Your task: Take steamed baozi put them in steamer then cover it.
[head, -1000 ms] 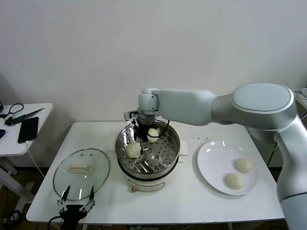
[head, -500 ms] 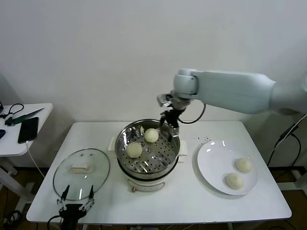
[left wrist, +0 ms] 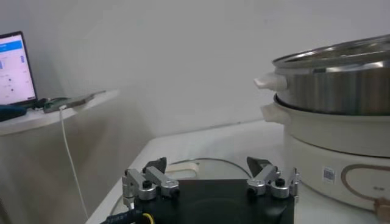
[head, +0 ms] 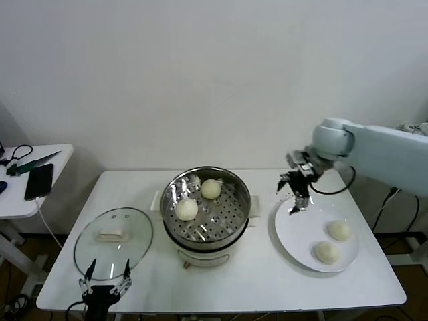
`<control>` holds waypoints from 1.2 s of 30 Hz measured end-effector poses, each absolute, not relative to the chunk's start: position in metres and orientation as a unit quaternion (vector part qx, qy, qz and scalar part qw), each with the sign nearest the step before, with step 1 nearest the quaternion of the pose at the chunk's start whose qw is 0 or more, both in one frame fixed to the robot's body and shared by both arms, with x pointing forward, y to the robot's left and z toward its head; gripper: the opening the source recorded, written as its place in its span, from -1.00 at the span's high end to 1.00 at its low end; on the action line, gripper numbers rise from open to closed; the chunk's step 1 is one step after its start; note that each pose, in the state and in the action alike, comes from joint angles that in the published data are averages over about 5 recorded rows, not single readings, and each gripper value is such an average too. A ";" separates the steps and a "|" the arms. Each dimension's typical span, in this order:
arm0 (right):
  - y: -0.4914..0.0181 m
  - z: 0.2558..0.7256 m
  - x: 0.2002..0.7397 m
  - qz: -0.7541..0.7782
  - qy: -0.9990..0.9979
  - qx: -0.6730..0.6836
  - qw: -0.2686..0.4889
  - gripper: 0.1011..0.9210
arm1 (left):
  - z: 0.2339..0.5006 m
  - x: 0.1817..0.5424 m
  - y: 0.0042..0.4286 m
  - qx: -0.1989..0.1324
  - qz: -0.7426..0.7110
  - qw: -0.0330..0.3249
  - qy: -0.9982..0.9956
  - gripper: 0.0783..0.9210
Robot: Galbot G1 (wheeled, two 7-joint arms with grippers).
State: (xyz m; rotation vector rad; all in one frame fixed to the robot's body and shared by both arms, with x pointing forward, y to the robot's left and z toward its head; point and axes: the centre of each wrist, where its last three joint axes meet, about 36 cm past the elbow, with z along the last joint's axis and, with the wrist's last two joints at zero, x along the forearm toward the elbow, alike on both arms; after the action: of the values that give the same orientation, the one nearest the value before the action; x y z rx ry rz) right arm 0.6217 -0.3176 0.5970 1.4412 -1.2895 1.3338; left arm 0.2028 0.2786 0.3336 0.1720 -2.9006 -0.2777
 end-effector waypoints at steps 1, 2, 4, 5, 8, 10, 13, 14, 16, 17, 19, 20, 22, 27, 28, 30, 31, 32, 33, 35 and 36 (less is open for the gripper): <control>-0.325 0.590 0.619 0.523 -0.505 0.564 0.391 -0.76 | 0.334 0.202 0.279 0.059 -0.095 0.112 -0.987 -0.77; -0.332 0.583 0.616 0.523 -0.503 0.562 0.396 -0.76 | 0.333 0.202 0.279 0.060 -0.095 0.112 -0.987 -0.77; -0.344 0.569 0.610 0.523 -0.500 0.559 0.406 -0.76 | 0.333 0.202 0.279 0.061 -0.095 0.113 -0.987 -0.77; -0.350 0.562 0.607 0.522 -0.498 0.558 0.410 -0.76 | 0.333 0.201 0.279 0.061 -0.095 0.114 -0.987 -0.77; -0.365 0.542 0.598 0.521 -0.492 0.554 0.424 -0.76 | 0.332 0.201 0.279 0.062 -0.095 0.115 -0.987 -0.77; -0.373 0.531 0.592 0.520 -0.488 0.551 0.433 -0.76 | 0.331 0.200 0.279 0.062 -0.095 0.117 -0.987 -0.77; -0.384 0.515 0.584 0.517 -0.484 0.548 0.445 -0.76 | 0.330 0.200 0.279 0.063 -0.094 0.119 -0.986 -0.77; -0.387 0.510 0.582 0.515 -0.483 0.547 0.449 -0.76 | 0.329 0.200 0.279 0.063 -0.094 0.120 -0.986 -0.77; -0.392 0.501 0.578 0.513 -0.481 0.546 0.455 -0.76 | 0.329 0.200 0.278 0.063 -0.093 0.120 -0.986 -0.77; -0.394 0.496 0.576 0.512 -0.480 0.546 0.457 -0.76 | 0.328 0.201 0.278 0.063 -0.092 0.121 -0.986 -0.77; -0.397 0.489 0.574 0.511 -0.479 0.544 0.461 -0.76 | 0.328 0.201 0.276 0.063 -0.091 0.121 -0.986 -0.77; -0.399 0.485 0.573 0.510 -0.479 0.544 0.463 -0.76 | 0.328 0.202 0.275 0.063 -0.091 0.121 -0.986 -0.77; -0.401 0.480 0.572 0.510 -0.480 0.542 0.466 -0.76 | 0.327 0.203 0.273 0.062 -0.090 0.121 -0.987 -0.77; -0.403 0.471 0.573 0.509 -0.479 0.539 0.470 -0.76 | 0.326 0.203 0.271 0.061 -0.091 0.124 -0.986 -0.77; -0.403 0.469 0.573 0.509 -0.479 0.539 0.470 -0.76 | 0.325 0.202 0.271 0.061 -0.091 0.124 -0.986 -0.77; -0.402 0.466 0.574 0.509 -0.477 0.539 0.472 -0.76 | 0.324 0.201 0.271 0.062 -0.092 0.126 -0.986 -0.77; -0.402 0.465 0.574 0.509 -0.476 0.540 0.472 -0.76 | 0.324 0.201 0.272 0.062 -0.092 0.126 -0.986 -0.77; -0.401 0.463 0.574 0.509 -0.475 0.540 0.473 -0.76 | 0.324 0.200 0.272 0.062 -0.093 0.127 -0.986 -0.77; -0.401 0.462 0.575 0.509 -0.474 0.540 0.473 -0.76 | 0.324 0.200 0.272 0.063 -0.093 0.127 -0.986 -0.77; -0.401 0.460 0.576 0.509 -0.473 0.541 0.474 -0.75 | 0.323 0.200 0.272 0.063 -0.093 0.128 -0.985 -0.77; -0.400 0.459 0.576 0.509 -0.472 0.541 0.474 -0.73 | 0.323 0.200 0.272 0.063 -0.093 0.128 -0.985 -0.77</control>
State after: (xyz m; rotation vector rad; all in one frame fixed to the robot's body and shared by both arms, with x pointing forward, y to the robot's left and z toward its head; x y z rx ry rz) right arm 0.5765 -0.4001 0.4594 1.3242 -1.1545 1.2450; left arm 0.1998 0.2723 0.3232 0.1827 -2.8666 -0.2703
